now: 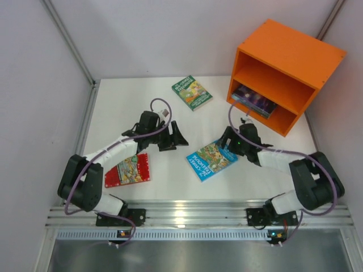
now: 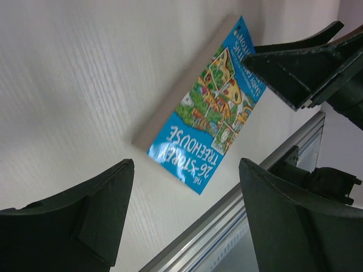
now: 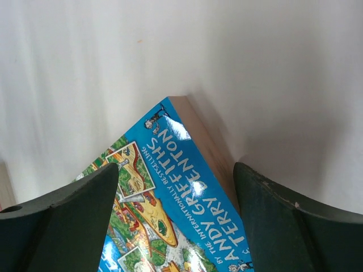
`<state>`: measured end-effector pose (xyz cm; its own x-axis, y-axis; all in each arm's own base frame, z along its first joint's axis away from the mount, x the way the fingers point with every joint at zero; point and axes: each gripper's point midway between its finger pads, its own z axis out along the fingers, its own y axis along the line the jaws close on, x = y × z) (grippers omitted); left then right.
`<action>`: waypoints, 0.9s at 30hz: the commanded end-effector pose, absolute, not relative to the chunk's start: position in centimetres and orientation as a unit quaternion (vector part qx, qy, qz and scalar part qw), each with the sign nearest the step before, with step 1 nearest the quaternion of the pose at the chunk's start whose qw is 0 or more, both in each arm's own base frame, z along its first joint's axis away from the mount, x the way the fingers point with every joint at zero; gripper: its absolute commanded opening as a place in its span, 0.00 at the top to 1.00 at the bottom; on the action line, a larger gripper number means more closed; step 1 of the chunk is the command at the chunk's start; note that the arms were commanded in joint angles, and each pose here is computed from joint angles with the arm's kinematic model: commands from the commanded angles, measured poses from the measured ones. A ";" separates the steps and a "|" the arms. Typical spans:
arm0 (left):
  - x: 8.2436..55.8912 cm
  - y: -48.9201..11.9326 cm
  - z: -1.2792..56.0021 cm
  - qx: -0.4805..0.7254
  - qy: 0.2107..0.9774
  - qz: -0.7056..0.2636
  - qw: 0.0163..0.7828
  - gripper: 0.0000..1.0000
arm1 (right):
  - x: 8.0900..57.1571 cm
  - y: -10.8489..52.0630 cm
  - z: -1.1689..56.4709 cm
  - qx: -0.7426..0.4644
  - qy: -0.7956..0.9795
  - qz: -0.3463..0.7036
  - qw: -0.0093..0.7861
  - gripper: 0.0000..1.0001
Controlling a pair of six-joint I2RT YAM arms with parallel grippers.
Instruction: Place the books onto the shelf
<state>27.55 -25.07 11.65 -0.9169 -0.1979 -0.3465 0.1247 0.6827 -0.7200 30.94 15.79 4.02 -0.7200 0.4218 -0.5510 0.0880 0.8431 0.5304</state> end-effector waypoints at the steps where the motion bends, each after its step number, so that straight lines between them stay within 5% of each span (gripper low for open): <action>1: 30.3 -24.9 11.9 0.001 0.901 -0.360 0.243 0.20 | 31.7 19.6 3.7 0.044 0.907 0.249 0.336 0.18; 10: 32.4 -25.4 8.6 0.016 0.921 -0.323 0.216 0.24 | 34.9 18.4 6.4 0.063 0.922 0.160 0.348 0.21; 27: 25.9 -28.2 3.8 0.056 0.916 -0.375 0.133 0.40 | 25.1 16.3 5.7 0.215 0.918 0.221 0.248 0.19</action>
